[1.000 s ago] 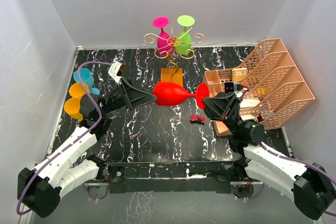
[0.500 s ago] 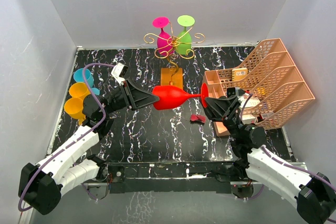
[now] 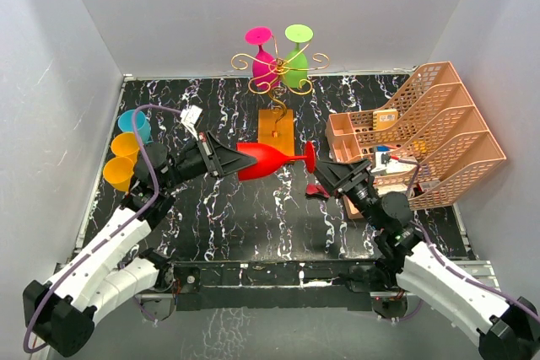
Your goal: Take the wine glass off the wine glass rack
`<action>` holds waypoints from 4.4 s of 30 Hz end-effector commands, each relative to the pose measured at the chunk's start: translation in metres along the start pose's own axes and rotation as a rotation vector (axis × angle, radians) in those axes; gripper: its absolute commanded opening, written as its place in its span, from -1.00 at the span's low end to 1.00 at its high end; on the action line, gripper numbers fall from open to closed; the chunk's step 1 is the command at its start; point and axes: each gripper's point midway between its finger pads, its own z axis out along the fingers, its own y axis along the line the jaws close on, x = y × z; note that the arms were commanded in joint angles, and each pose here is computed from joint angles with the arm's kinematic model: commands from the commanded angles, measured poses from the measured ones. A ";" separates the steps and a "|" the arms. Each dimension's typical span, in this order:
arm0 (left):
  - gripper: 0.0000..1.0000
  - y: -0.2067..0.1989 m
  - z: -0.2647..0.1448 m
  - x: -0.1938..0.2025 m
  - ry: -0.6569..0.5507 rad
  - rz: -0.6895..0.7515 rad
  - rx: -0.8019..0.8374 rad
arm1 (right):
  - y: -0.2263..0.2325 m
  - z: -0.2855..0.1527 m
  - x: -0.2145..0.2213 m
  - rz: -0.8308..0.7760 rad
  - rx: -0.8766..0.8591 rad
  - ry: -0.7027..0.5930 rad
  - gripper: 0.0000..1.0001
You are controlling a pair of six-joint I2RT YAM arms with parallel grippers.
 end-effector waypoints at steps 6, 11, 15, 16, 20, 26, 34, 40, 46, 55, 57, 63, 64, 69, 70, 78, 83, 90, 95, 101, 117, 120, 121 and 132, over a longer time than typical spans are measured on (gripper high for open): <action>-1.00 0.095 -0.045 -0.020 -0.045 0.122 -0.711 | -0.062 -0.011 -0.054 -0.524 0.522 -0.122 0.50; -1.00 0.139 -0.096 -0.048 -0.019 0.230 -1.175 | -0.067 -0.008 -0.059 -0.635 0.602 -0.078 0.71; -1.00 0.166 -0.114 -0.066 0.070 0.298 -1.411 | -0.063 0.001 -0.053 -0.623 0.591 -0.039 0.95; -1.00 0.173 -0.119 -0.073 0.077 0.313 -1.469 | -0.060 0.005 -0.048 -0.616 0.576 -0.014 0.97; -1.00 0.201 -0.127 -0.094 0.088 0.319 -1.571 | -0.061 0.014 -0.038 -0.605 0.578 0.048 0.97; -1.00 0.221 -0.146 -0.141 -0.058 0.141 -1.560 | -0.057 0.019 -0.040 -0.657 0.616 0.091 0.97; -1.00 0.246 -0.155 -0.185 -0.081 0.102 -1.636 | -0.051 0.019 -0.030 -0.803 0.504 0.180 0.98; -1.00 0.266 -0.158 -0.202 -0.037 0.059 -1.639 | -0.059 0.015 -0.041 -0.834 0.548 0.131 0.98; -1.00 0.275 -0.160 -0.206 -0.001 0.069 -1.643 | -0.056 0.012 -0.047 -0.870 0.542 0.108 0.98; -0.99 0.283 -0.168 -0.207 0.040 0.062 -1.689 | -0.063 0.011 -0.046 -0.872 0.542 0.109 0.97; -0.96 0.283 -0.169 -0.208 0.036 0.069 -1.693 | -0.062 0.011 -0.046 -0.874 0.541 0.111 0.97; -0.82 0.285 -0.176 -0.210 0.045 0.065 -1.717 | -0.065 0.010 -0.047 -0.877 0.548 0.109 0.97; -0.79 0.284 -0.179 -0.211 0.039 0.070 -1.728 | -0.065 0.010 -0.047 -0.877 0.547 0.110 0.97; -0.51 0.270 -0.178 -0.222 -0.003 0.091 -1.710 | -0.062 0.010 -0.046 -0.876 0.538 0.112 0.97; -0.45 0.264 -0.175 -0.225 -0.016 0.099 -1.693 | -0.062 0.010 -0.046 -0.876 0.538 0.112 0.97; 0.15 0.187 -0.141 -0.240 -0.146 0.179 -1.448 | -0.061 0.010 -0.045 -0.870 0.535 0.111 0.97; 0.38 0.136 -0.100 -0.222 -0.226 0.198 -1.107 | -0.061 0.009 -0.042 -0.847 0.533 0.120 0.97; 0.44 0.089 -0.048 -0.208 -0.191 0.196 -0.713 | -0.052 0.003 -0.041 -0.818 0.531 0.121 0.98; 0.76 0.073 -0.012 -0.240 -0.185 0.207 -0.528 | -0.041 -0.003 -0.046 -0.804 0.525 0.082 0.97; 0.94 0.095 0.014 -0.289 -0.215 0.169 -0.514 | -0.030 -0.003 -0.047 -0.770 0.505 0.061 0.97; 0.78 0.145 0.080 -0.356 -0.268 0.118 -0.400 | -0.023 0.005 -0.058 -0.812 0.486 -0.002 0.97; 0.72 0.150 0.097 -0.356 -0.267 0.124 -0.390 | -0.024 0.007 -0.058 -0.828 0.490 0.004 0.98; 0.70 0.153 0.102 -0.356 -0.271 0.122 -0.389 | -0.024 0.006 -0.059 -0.835 0.493 0.002 0.98; 0.31 0.167 0.141 -0.347 -0.276 0.083 -0.357 | -0.020 0.000 -0.063 -0.853 0.481 -0.021 0.97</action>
